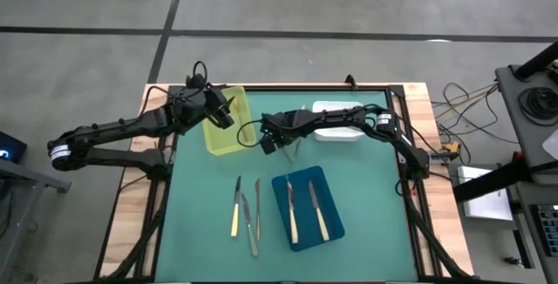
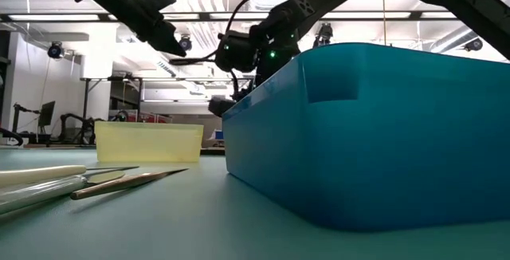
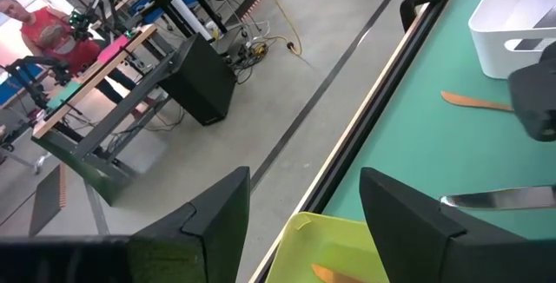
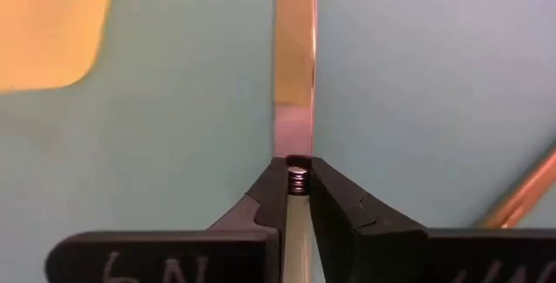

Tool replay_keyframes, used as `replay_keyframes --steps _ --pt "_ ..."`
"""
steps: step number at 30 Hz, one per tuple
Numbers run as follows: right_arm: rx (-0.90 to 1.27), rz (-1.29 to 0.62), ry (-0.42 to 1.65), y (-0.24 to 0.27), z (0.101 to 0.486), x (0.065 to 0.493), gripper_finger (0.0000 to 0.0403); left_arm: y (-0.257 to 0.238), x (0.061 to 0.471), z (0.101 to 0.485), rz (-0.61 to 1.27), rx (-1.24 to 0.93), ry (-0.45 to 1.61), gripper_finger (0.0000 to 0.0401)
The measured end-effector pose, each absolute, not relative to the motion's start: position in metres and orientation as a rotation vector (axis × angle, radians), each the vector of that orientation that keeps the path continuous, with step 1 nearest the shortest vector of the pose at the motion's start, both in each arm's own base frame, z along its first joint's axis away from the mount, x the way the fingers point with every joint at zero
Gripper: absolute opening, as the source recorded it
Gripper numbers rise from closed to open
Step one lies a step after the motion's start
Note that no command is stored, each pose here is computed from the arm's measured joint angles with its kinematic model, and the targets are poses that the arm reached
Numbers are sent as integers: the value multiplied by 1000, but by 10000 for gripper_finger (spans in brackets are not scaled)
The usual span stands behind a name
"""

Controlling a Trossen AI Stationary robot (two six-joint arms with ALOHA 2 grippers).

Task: Sort silverware by color (type)
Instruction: Put the top green knife into the white bin

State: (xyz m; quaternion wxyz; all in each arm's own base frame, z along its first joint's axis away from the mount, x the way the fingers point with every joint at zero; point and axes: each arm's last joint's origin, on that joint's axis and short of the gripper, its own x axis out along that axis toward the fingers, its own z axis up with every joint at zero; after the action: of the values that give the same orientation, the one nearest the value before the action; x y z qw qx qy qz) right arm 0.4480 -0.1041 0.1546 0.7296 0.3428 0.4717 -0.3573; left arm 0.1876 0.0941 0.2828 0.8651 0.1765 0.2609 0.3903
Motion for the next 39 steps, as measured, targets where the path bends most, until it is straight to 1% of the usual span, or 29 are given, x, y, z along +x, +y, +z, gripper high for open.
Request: replay_keyframes --steps 10,18,22,26,28,31,39 --pt "713 -774 1013 -106 168 446 6 94 188 283 818 372 543 200" --pt "702 -768 1012 -107 168 446 7 94 187 283 819 372 541 200" --pt "640 -828 986 -106 169 446 8 94 188 283 818 372 541 200" --pt "686 -781 996 -104 171 447 13 94 188 283 818 372 541 200" --pt "722 -748 1008 -103 171 447 25 94 188 283 817 374 542 200" --pt "735 -734 1012 -103 170 448 53 94 188 283 817 375 543 200" --pt "744 -709 967 -101 171 453 155 94 188 283 817 375 543 200"
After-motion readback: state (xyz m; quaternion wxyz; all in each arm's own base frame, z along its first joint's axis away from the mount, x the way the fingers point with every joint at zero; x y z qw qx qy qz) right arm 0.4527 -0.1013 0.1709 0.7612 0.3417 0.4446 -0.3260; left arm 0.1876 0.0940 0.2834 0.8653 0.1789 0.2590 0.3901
